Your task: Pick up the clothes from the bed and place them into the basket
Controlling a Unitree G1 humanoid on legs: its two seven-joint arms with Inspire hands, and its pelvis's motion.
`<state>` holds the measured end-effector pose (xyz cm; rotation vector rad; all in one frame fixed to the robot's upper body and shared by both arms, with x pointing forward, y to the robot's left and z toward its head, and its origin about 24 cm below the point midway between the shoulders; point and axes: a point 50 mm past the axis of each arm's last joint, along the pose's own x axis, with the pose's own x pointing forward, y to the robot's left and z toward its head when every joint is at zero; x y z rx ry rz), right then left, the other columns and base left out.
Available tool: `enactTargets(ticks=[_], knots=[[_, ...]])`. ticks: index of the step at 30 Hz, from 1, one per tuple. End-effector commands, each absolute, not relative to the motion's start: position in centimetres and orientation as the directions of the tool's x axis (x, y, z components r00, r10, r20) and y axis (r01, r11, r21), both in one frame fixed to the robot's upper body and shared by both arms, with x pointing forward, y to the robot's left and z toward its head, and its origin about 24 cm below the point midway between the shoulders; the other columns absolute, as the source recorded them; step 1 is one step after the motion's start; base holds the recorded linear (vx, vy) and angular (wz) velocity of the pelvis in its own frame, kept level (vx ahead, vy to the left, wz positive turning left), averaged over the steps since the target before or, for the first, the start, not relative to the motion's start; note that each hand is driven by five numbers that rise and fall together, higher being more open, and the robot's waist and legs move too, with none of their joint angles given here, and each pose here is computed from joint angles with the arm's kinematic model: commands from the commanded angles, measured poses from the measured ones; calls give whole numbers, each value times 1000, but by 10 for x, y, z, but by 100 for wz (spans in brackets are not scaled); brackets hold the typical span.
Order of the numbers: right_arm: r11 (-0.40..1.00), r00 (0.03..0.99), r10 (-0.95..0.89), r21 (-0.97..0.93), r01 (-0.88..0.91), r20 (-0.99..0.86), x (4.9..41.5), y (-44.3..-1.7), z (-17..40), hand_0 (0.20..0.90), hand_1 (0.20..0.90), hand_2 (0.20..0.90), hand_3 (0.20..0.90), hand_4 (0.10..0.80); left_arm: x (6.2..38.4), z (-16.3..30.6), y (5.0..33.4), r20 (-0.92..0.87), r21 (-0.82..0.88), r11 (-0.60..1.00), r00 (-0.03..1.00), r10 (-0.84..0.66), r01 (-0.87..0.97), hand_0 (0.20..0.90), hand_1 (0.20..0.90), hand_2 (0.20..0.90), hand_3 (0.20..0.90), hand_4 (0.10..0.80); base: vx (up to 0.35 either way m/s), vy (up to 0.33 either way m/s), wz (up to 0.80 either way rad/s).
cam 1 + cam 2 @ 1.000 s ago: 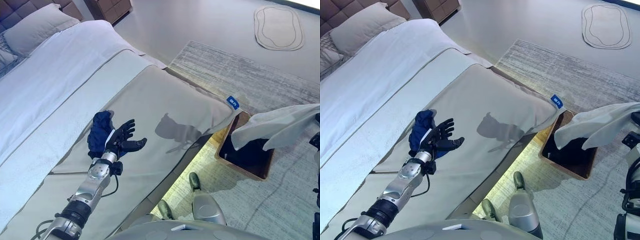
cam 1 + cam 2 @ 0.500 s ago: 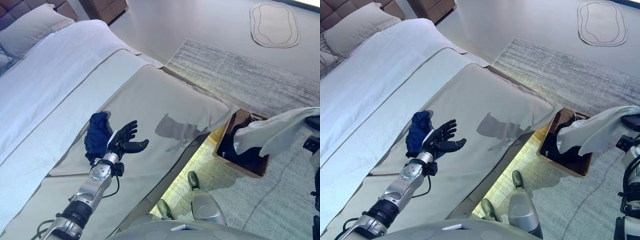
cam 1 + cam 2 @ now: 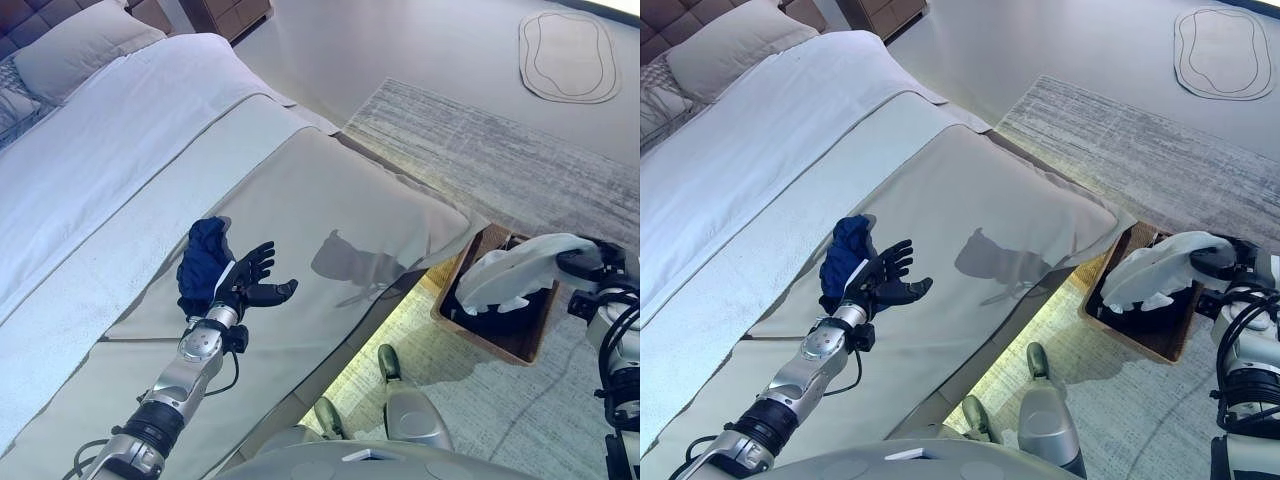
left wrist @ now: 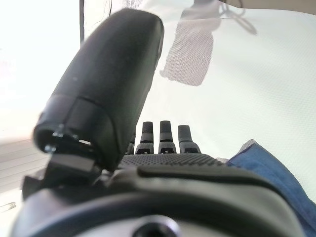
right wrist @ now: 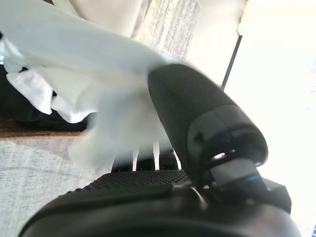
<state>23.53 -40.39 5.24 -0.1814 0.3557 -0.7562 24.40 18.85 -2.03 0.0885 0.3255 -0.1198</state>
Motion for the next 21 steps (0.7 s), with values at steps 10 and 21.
enactTargets(ticks=[10,21], knots=[[562,536,-823,-402,723,-186,229,-426,63,900,900,900,900,800,263,15,189,-146,120,984,983,-114,132,900,900,900,900,800,0,0,0],[516,549,-829,-520,681,-105,228,-430,73,900,900,900,900,800,259,14,186,-144,104,986,983,-114,129,900,900,900,900,800,0,0,0]])
